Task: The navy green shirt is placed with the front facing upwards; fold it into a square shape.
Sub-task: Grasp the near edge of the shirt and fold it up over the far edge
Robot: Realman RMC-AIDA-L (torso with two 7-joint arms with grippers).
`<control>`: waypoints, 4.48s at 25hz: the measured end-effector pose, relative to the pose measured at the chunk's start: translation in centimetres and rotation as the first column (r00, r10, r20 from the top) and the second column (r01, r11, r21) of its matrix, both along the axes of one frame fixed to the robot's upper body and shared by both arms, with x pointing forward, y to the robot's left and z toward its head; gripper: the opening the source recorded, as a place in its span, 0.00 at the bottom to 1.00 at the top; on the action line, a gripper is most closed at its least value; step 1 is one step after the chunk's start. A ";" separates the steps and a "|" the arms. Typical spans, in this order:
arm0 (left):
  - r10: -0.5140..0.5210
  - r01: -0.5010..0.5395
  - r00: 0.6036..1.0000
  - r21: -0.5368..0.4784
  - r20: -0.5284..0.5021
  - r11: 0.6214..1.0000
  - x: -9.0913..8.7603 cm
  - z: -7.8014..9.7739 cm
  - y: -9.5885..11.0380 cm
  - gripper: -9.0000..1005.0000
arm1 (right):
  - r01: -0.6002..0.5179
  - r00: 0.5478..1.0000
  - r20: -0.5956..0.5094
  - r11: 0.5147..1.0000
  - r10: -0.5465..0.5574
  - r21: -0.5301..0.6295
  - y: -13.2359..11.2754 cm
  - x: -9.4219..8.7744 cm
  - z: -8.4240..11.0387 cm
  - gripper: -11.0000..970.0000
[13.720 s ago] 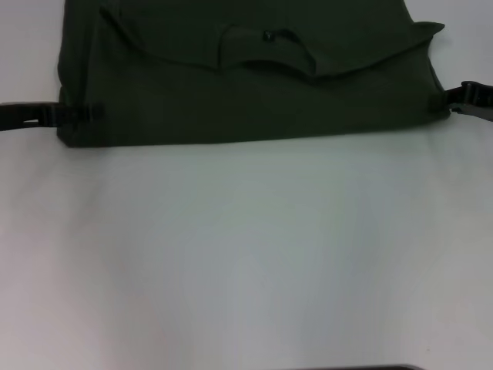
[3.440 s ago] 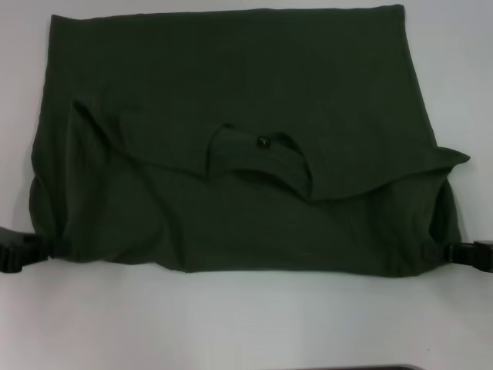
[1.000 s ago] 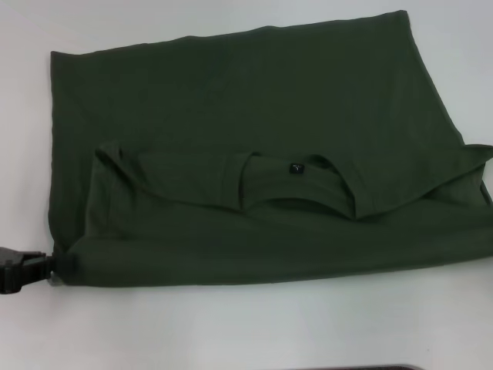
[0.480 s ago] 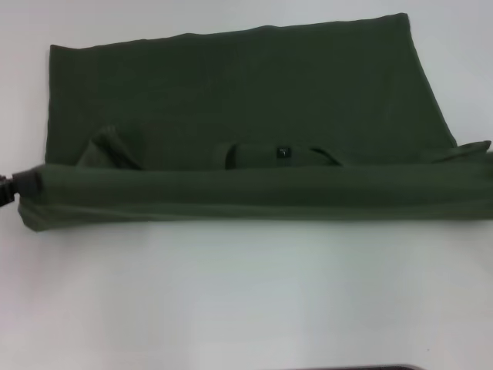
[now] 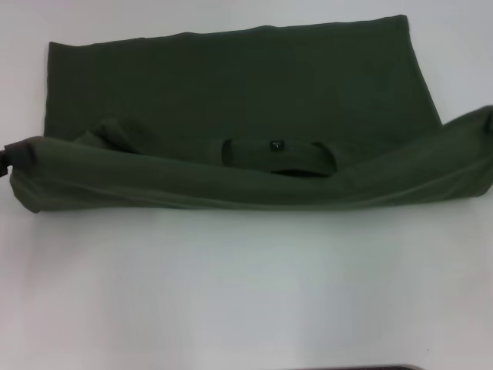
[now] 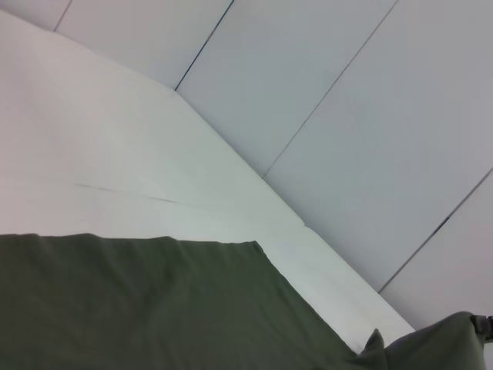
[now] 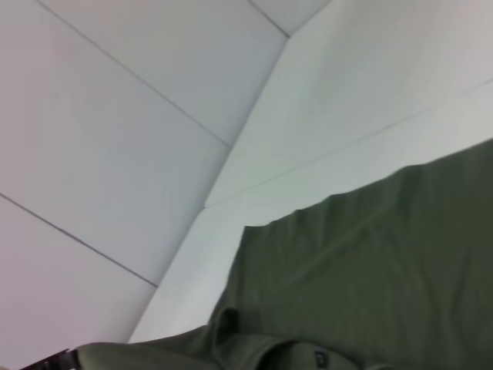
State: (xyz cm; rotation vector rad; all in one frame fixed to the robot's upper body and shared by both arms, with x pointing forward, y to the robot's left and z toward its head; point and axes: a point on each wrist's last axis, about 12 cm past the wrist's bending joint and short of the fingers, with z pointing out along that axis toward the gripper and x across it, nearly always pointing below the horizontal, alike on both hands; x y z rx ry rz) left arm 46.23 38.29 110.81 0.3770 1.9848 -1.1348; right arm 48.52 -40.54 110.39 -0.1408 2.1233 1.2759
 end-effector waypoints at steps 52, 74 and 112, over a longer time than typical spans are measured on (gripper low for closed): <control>0.173 -0.173 0.982 -0.004 0.075 0.985 7.1 0.2 -1.9 0.01 | 0.018 1.000 -0.022 0.999 -0.019 -0.051 2.8 6.1 1.5 0.05; 0.339 -0.343 0.938 0.066 0.068 0.937 12.6 -0.5 -3.9 0.01 | 0.209 0.978 0.008 0.969 -0.210 -0.129 4.1 9.5 0.1 0.05; 0.456 -0.456 0.889 0.203 0.052 0.866 17.4 -2.3 -9.0 0.01 | 0.383 0.924 0.108 0.883 -0.368 -0.272 6.9 14.1 -0.6 0.05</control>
